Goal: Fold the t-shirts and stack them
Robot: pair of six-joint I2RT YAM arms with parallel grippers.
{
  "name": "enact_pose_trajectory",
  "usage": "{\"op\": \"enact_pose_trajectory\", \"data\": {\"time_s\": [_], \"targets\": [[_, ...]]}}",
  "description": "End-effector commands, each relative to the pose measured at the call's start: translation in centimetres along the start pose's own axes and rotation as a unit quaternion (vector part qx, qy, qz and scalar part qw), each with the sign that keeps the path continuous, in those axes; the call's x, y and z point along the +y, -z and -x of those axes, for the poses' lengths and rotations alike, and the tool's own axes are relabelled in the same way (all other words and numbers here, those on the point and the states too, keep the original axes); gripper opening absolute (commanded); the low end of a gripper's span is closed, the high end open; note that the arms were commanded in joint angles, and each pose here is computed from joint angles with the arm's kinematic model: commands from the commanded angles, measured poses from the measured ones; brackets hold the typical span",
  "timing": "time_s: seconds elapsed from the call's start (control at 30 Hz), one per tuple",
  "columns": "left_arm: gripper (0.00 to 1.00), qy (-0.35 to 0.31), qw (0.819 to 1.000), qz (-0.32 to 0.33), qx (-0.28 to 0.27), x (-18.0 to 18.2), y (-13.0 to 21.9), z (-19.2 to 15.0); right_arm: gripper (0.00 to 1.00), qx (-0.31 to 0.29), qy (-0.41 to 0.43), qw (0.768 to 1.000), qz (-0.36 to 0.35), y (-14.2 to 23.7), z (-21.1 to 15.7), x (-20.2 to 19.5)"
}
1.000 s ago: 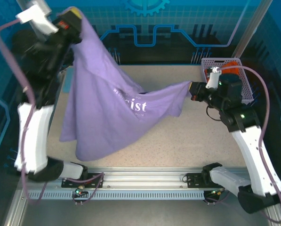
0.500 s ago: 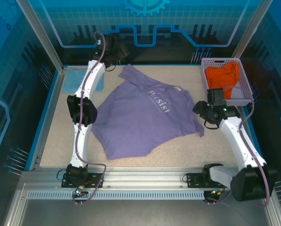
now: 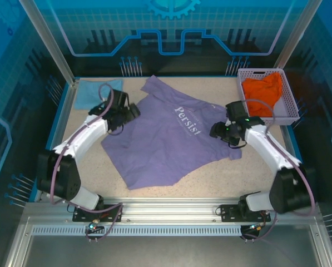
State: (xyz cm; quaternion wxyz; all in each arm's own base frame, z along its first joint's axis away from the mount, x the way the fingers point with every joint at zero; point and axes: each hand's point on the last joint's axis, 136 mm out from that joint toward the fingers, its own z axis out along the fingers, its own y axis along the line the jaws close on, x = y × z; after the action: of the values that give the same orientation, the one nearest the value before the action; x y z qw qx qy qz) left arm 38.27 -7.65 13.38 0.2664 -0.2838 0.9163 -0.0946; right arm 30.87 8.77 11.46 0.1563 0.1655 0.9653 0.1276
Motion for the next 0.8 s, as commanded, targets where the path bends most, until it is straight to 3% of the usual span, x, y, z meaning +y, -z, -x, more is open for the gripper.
{"op": "enact_pose_trajectory", "data": {"time_s": [0.0,0.2,0.47,0.6,0.77], "targets": [[0.96,-0.018,0.998,0.029,0.052,2.2,-2.8,-4.4,0.60,0.050,0.041,0.998,0.013,-2.3,-0.2,2.2],[0.95,-0.063,0.993,0.053,0.083,2.2,-5.5,-5.9,0.59,0.091,0.006,0.996,0.018,-6.2,-2.0,1.6],[0.84,-0.110,0.981,0.142,0.069,3.8,-7.1,-5.8,0.59,0.088,0.002,0.996,0.022,-7.1,-2.7,1.0],[0.75,-0.108,0.979,0.161,0.069,4.8,-7.3,-6.2,0.59,0.093,-0.001,0.995,0.023,-7.7,-2.8,0.8],[0.71,-0.105,0.978,0.172,0.059,5.5,-7.1,-6.0,0.59,0.091,-0.005,0.995,0.031,-7.9,-2.4,0.9]]}}
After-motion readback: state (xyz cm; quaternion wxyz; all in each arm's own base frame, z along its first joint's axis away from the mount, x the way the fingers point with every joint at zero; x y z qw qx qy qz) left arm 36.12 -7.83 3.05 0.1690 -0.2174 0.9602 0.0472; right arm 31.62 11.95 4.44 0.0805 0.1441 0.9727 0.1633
